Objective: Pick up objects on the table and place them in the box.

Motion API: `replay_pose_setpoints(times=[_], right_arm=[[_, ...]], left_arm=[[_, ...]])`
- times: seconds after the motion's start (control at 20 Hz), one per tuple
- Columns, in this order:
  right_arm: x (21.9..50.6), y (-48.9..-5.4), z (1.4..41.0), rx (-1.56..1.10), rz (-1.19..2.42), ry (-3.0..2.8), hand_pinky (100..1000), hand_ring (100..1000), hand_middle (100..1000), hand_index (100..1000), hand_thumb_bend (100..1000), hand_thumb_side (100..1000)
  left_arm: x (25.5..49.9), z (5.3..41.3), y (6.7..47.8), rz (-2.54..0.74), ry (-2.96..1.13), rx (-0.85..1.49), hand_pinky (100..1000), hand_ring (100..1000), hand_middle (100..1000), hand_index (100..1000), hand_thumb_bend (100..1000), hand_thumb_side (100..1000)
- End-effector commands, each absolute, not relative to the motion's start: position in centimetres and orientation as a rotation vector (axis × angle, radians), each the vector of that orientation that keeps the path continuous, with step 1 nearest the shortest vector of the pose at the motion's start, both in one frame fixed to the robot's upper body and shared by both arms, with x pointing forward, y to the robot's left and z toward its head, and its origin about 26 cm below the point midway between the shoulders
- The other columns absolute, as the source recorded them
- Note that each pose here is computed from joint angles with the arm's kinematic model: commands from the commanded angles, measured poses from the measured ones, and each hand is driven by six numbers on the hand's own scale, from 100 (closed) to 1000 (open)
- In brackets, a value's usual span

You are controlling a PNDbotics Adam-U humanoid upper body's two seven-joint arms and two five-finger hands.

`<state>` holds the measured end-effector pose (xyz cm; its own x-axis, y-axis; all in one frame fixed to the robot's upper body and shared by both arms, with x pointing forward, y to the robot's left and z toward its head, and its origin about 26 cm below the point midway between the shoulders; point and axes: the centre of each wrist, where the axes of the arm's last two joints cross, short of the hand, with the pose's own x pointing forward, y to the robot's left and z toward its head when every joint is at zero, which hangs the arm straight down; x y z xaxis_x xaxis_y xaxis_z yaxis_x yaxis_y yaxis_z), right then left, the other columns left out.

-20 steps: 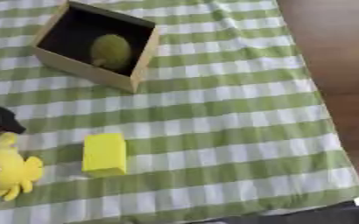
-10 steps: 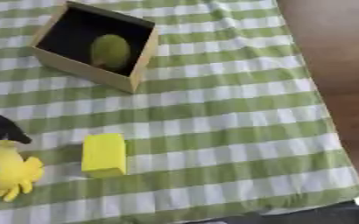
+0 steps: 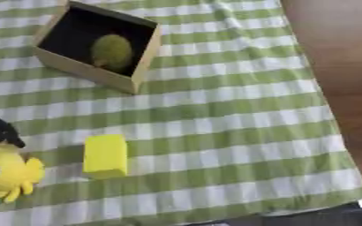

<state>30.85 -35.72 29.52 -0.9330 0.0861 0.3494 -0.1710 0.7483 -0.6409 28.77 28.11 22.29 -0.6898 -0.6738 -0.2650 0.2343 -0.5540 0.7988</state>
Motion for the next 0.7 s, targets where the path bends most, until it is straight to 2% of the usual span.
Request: replay_pose_setpoints(times=[0.05,0.1,0.25,0.4,0.5,0.7], right_arm=[[30.6,-36.3,30.1,0.031,1.01,-2.588,1000,1000,502,890,100,524],[30.6,-36.3,30.1,0.029,1.008,-2.584,1000,1000,502,890,100,524],[30.7,-36.6,29.9,0.022,0.996,-2.573,1000,1000,500,889,100,524],[30.7,-36.8,29.7,0.014,0.985,-2.562,1000,1000,499,889,100,525],[30.8,-36.9,29.6,0.01,0.979,-2.558,1000,1000,498,888,100,525],[30.7,-37.1,29.5,0.006,0.975,-2.552,1000,1000,498,886,100,525]], left_arm=[[28.6,22.8,28.1,-2.243,-1.038,0.819,744,749,628,813,544,305],[28.7,22.7,28.2,-2.238,-1.037,0.818,700,710,588,778,505,289],[28.8,22.5,28.3,-2.214,-1.04,0.815,648,661,540,732,449,269],[28.7,22.6,28.2,-2.19,-1.068,0.814,581,595,482,669,340,252],[28.6,22.9,28.3,-2.171,-1.103,0.819,549,565,455,630,309,248],[28.7,23.6,28.6,-2.132,-1.198,0.815,525,543,437,599,168,235]])
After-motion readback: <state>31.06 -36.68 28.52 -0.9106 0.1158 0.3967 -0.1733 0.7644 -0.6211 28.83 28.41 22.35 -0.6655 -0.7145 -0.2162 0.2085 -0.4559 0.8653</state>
